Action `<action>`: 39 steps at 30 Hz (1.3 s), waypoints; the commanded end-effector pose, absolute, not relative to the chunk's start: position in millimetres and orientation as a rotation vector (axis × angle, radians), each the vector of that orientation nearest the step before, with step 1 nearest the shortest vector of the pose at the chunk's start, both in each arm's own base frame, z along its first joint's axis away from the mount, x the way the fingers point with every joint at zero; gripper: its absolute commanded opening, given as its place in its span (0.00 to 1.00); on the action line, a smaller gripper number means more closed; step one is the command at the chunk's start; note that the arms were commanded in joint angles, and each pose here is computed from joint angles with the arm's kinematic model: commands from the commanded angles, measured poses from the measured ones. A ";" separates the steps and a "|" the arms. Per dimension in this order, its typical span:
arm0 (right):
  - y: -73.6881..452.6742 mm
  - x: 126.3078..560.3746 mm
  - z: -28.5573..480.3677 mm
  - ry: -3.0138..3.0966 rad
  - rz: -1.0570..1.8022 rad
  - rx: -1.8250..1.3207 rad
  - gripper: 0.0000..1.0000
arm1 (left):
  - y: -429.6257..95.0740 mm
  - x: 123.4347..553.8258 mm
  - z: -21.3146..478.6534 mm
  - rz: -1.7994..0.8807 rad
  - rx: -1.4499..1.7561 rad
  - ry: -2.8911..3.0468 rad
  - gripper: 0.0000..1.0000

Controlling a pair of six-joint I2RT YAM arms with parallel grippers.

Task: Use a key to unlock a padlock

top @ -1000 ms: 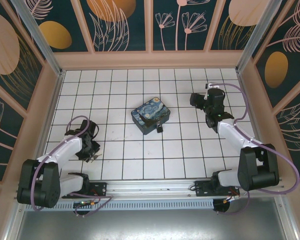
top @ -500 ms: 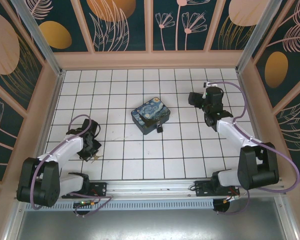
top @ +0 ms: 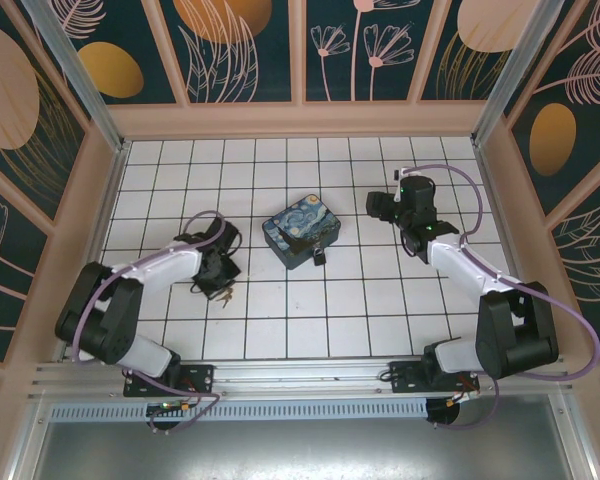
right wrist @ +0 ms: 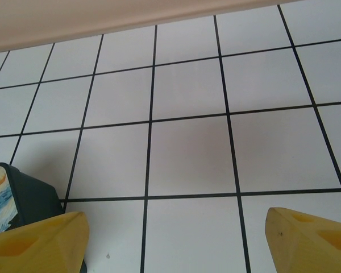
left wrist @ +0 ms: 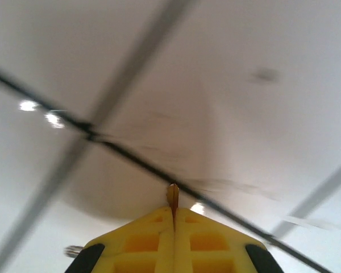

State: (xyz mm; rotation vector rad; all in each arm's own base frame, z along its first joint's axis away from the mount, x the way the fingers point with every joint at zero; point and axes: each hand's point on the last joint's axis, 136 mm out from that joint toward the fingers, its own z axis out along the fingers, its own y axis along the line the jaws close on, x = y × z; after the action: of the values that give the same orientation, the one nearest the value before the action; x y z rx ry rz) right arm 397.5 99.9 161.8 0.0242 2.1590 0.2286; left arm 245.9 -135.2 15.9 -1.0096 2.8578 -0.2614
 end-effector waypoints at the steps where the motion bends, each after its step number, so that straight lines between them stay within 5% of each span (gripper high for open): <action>1: 108.1 390.9 160.6 2.182 0.284 0.021 0.82 | -201.3 272.5 35.4 -0.537 -0.916 2.856 0.00; 6: 145.8 363.5 158.3 2.227 0.507 -0.059 0.79 | -257.0 276.3 47.1 -0.636 -0.767 2.901 0.00; 17: 246.6 256.6 156.9 2.145 1.111 -0.382 0.61 | -285.3 282.4 90.7 -0.818 -0.709 2.828 0.00; 29: 275.2 229.0 118.1 2.189 0.997 -0.504 0.47 | -235.7 286.1 61.9 -0.621 -0.393 2.847 0.35; 39: 281.3 234.4 104.1 2.251 0.903 -0.447 0.44 | -268.6 346.5 55.1 -0.753 -0.268 2.731 0.36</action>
State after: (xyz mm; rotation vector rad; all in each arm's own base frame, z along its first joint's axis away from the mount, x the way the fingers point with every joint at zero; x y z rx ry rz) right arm 220.6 277.9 89.4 -0.5020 2.2891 0.9275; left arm 320.3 -247.9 45.9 -0.3684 2.8094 -0.6745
